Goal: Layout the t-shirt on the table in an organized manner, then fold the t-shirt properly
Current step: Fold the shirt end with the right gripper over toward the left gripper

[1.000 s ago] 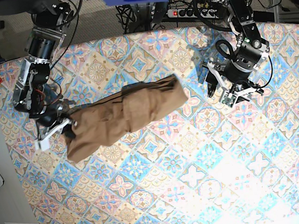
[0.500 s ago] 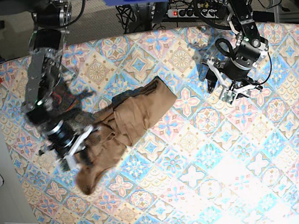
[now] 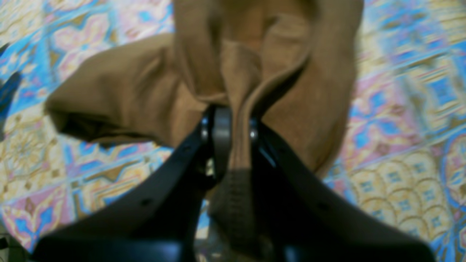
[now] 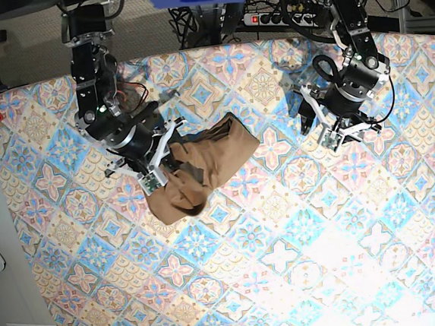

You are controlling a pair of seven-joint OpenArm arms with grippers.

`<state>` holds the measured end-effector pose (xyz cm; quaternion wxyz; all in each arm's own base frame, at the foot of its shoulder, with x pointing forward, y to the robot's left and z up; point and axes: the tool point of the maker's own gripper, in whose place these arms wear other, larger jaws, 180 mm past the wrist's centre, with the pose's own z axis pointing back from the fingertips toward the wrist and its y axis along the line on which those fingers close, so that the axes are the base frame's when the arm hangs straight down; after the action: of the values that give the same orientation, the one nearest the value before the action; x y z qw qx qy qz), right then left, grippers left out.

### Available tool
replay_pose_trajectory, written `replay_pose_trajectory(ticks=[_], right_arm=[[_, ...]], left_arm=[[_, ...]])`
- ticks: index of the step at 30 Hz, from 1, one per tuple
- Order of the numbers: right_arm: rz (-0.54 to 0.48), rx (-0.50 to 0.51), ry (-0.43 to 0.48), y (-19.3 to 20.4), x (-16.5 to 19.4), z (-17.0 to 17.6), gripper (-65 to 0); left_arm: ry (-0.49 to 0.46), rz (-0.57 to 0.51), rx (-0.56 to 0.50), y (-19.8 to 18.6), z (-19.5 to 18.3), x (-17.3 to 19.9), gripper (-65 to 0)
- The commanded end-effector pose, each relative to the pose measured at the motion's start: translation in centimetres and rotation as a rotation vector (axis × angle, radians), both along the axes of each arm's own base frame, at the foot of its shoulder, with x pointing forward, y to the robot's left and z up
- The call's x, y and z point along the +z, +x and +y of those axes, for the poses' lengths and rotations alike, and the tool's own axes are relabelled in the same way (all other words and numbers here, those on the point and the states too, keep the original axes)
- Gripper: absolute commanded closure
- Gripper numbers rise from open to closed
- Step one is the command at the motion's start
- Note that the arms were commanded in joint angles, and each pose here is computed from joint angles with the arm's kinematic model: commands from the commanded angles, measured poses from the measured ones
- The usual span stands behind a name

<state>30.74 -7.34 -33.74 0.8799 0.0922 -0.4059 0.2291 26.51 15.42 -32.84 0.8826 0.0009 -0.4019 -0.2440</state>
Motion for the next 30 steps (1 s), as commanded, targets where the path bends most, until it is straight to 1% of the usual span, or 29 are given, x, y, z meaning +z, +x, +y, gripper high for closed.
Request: replay_pose_trajectory(ticks=[1, 5, 8, 12, 15, 18, 25, 27, 30], right_arm=[[-0.061, 0.000, 0.015, 1.0, 1.6, 0.0, 0.0], [-0.063, 0.018, 0.017, 0.9, 1.7, 0.7, 0.0], [-0.061, 0.059, 0.029, 0.6, 1.7, 2.6, 0.0], [-0.071, 0.102, 0.064, 0.3, 2.5, 6.2, 0.0], [-0.062, 0.108, 0.084, -0.2, 2.6, 7.9, 0.0], [-0.058, 0.161, 0.083, -0.8, 2.6, 9.6, 0.0], [-0.050, 0.195, 0.086, -1.4, 2.3, 10.6, 0.0], [-0.034, 0.218, 0.082, -1.9, 1.7, 11.3, 0.0], [0.043, 0.245, 0.053, -3.0, -0.9, 11.9, 0.0]], left_arm=[[-0.007, -0.042, -0.003, 0.6, -0.1, 1.1, -34.9], [-0.007, -0.042, -0.003, 0.6, -0.1, 1.1, -34.9], [-0.007, -0.041, -0.003, 0.6, -0.1, 1.0, -34.9], [-0.007, -0.041, -0.003, 0.6, -0.1, 1.0, -34.9], [-0.007, -0.041, -0.003, 0.6, -0.1, 1.0, -34.9], [-0.007, -0.041, -0.003, 0.6, -0.1, 1.0, -34.9], [-0.010, -0.027, -0.001, 0.5, 0.0, 0.6, -34.9], [-0.010, -0.027, -0.001, 0.5, 0.0, 0.6, -34.9], [-0.011, -0.027, -0.001, 0.5, -0.1, 0.6, -34.9]])
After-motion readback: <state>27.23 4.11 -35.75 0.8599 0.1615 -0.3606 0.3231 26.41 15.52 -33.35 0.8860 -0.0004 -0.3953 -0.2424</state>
